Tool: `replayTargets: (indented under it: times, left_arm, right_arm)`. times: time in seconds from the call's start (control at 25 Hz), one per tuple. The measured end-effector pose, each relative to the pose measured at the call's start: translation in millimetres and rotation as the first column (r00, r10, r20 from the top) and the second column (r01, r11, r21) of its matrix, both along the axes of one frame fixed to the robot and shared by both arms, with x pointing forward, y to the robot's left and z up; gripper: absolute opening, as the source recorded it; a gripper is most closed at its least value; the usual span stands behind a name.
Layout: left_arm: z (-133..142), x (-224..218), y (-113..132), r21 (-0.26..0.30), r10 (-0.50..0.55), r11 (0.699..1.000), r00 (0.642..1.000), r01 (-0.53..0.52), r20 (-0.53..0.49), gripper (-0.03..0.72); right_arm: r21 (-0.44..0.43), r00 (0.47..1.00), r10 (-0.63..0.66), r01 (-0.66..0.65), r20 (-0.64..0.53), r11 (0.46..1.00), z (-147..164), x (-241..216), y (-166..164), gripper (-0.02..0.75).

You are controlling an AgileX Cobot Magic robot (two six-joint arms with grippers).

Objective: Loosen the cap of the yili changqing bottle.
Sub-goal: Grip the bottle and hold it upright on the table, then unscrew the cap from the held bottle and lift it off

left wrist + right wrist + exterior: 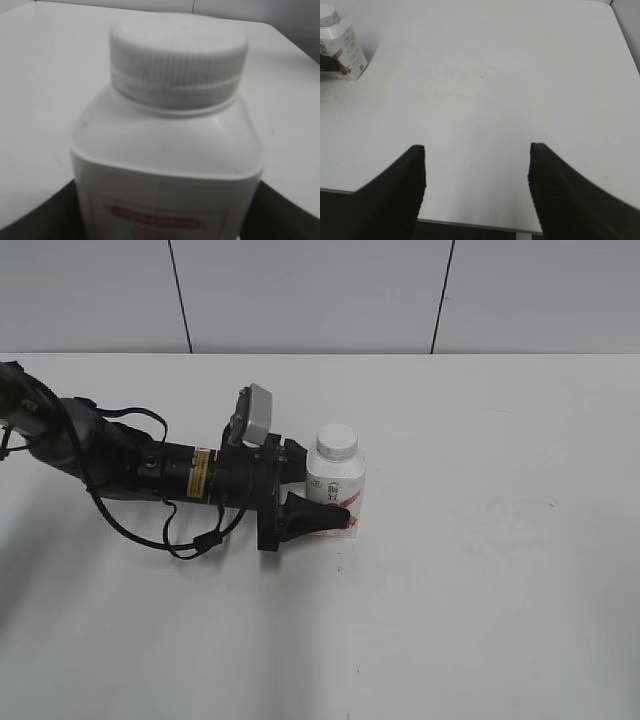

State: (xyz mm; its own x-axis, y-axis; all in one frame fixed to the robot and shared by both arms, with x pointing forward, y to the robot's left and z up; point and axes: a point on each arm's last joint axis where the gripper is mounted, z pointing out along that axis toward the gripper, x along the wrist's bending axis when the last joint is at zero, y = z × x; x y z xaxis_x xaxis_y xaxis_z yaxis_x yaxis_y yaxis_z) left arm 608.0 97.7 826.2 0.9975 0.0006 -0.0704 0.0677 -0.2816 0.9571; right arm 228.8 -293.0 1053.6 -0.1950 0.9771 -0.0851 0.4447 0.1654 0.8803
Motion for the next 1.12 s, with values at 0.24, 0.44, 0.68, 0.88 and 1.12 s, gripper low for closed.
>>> replayTargets:
  times: [0.24,0.44,0.68,0.88,1.12]
  left_arm:
    - [-5.0,-0.6,0.6,0.002,-0.002,1.000,1.000,0.002,0.002,0.492]
    - [-5.0,-0.6,0.6,0.002,-0.002,1.000,1.000,0.002,0.004,0.459]
    - [-4.9,-0.5,0.6,0.001,-0.002,1.000,1.000,0.002,0.004,0.426]
    - [-4.9,-0.5,0.6,0.001,-0.002,1.000,1.000,0.002,0.004,0.424]
    - [-4.9,-0.5,0.6,0.001,-0.002,1.000,1.000,0.002,0.004,0.421]
  right_arm:
    - [0.000,1.000,0.000,0.000,0.000,1.000,0.0,0.0,0.0,0.514]
    - [0.000,1.000,0.000,0.000,0.000,1.000,0.0,0.0,0.0,0.514]
    - [0.000,1.000,0.000,0.000,0.000,1.000,0.0,0.0,0.0,0.514]
    - [0.000,1.000,0.000,0.000,0.000,1.000,0.0,0.0,0.0,0.514]
    - [0.000,1.000,0.000,0.000,0.000,1.000,0.0,0.0,0.0,0.514]
